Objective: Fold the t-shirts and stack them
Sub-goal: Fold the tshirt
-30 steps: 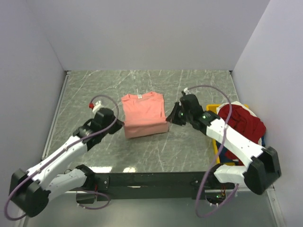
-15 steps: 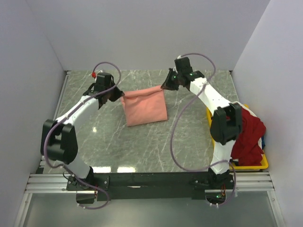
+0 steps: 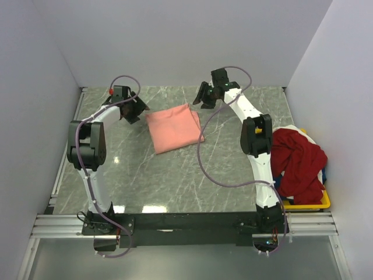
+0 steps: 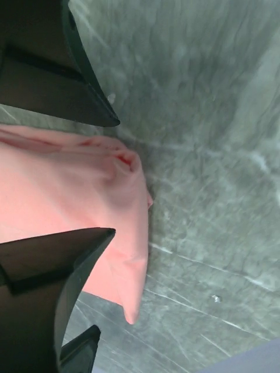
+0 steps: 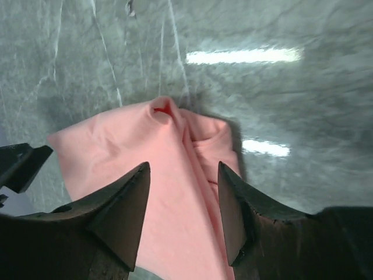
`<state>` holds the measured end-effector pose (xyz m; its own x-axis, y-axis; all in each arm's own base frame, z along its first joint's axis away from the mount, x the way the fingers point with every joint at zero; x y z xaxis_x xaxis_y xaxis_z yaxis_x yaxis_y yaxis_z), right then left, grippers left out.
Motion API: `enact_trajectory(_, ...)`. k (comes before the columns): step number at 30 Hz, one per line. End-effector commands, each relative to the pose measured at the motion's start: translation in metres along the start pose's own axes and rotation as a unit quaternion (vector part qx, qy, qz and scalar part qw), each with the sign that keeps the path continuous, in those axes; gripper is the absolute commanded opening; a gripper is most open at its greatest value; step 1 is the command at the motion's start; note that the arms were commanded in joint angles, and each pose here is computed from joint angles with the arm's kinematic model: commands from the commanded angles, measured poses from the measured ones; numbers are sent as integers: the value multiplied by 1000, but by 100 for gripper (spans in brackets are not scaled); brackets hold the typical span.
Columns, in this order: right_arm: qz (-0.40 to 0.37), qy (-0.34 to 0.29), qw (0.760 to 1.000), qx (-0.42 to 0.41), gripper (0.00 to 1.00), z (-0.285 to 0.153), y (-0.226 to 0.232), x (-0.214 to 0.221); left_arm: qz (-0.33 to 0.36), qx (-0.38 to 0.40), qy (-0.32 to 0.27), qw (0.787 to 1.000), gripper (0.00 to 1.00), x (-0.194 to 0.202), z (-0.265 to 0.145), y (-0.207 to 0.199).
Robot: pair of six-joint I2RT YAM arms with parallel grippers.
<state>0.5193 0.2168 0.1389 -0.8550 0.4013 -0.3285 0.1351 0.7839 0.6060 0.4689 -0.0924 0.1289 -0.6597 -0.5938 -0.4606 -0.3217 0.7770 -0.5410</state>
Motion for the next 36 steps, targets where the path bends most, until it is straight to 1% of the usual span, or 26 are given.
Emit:
enact_trajectory(1, -32, -58, 998, -25, 57, -50, 19, -27, 12, 52, -50, 997, 76, -34, -28, -19)
enact_trajectory(4, -42, -68, 997, -14, 57, -68, 19, -19, 7, 58, -55, 997, 74, -29, -41, -18)
enact_trajectory(5, -37, -52, 998, 0, 57, -65, 7, -6, 8, 58, -46, 997, 72, -20, -41, -16)
enact_trajectory(6, -43, -66, 997, -8, 56, -81, 15, -4, 9, 59, -49, 997, 70, -17, -47, -19)
enact_trajectory(7, -52, -75, 996, -15, 56, -82, 19, 1, 11, 57, -47, 997, 68, -12, -48, -19)
enact_trajectory(8, -61, -71, 996, -13, 56, -85, 21, 15, 16, 53, -36, 998, 58, 3, -47, -18)
enact_trajectory(10, -76, -68, 995, -24, 54, -84, 29, 25, 22, 55, -41, 997, 47, 9, -50, -23)
enact_trajectory(11, -82, -62, 994, -33, 54, -79, 36, 29, 27, 58, -35, 997, 39, 15, -48, -27)
enact_trajectory(13, -85, -47, 994, -44, 49, -73, 43, 34, 31, 56, -13, 998, 28, 22, -38, -27)
enact_trajectory(14, -84, -40, 994, -49, 48, -64, 47, 34, 37, 62, -10, 997, 20, 22, -35, -35)
enact_trajectory(15, -85, -31, 994, -57, 45, -60, 51, 38, 41, 54, 0, 998, 19, 27, -27, -33)
enact_trajectory(16, -79, -20, 994, -72, 45, -51, 51, 42, 48, 54, -1, 997, 16, 27, -24, -37)
enact_trajectory(19, -64, -7, 993, -100, 42, -35, 53, 47, 51, 45, 14, 998, 13, 32, -7, -34)
enact_trajectory(20, -59, 6, 993, -102, 42, -24, 48, 52, 53, 47, 9, 997, 13, 27, -3, -38)
enact_trajectory(22, -48, 16, 994, -101, 42, -14, 46, 56, 57, 34, 26, 997, 13, 32, 15, -31)
enact_trajectory(23, -42, 23, 995, -92, 42, -3, 39, 59, 60, 37, 22, 997, 13, 25, 18, -36)
enact_trajectory(24, -37, 27, 995, -87, 41, 2, 35, 61, 63, 27, 32, 997, 13, 30, 30, -30)
enact_trajectory(27, -13, 45, 997, -58, 39, 16, 19, 71, 62, 17, 47, 997, 13, 36, 43, -25)
enact_trajectory(29, 4, 61, 997, -37, 38, 19, 4, 84, 58, 13, 58, 997, 13, 48, 47, -17)
enact_trajectory(30, 7, 58, 998, -33, 38, 19, 0, 87, 55, 16, 55, 997, 13, 49, 43, -17)
enact_trajectory(31, 26, 75, 997, -14, 38, 22, -19, 103, 54, 18, 55, 997, 13, 52, 41, -16)
enact_trajectory(32, 26, 70, 997, -20, 38, 15, -17, 105, 51, 12, 64, 997, 13, 62, 41, -9)
enact_trajectory(33, 31, 72, 997, -17, 38, 13, -22, 111, 50, 19, 60, 997, 13, 62, 36, -12)
enact_trajectory(34, 43, 83, 996, -4, 38, 13, -37, 125, 50, 21, 65, 996, 13, 68, 34, -11)
enact_trajectory(35, 42, 78, 996, -11, 37, 3, -35, 128, 51, 16, 73, 996, 13, 77, 31, -7)
enact_trajectory(36, 42, 74, 996, -18, 37, 1, -37, 132, 49, 21, 67, 996, 13, 77, 25, -11)
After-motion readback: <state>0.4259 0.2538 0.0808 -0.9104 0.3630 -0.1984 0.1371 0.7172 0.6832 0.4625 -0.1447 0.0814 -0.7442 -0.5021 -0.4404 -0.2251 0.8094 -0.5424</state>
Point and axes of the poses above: each gripper's point midway between its finger pads, its own z axis out along the fingers, its own y axis along the line the jaws close on, x = y × z, the point moved 7 cm from there along -z, back along the fingers, and after that the axes turned 7 degrees about z, right-handed, at the moved point
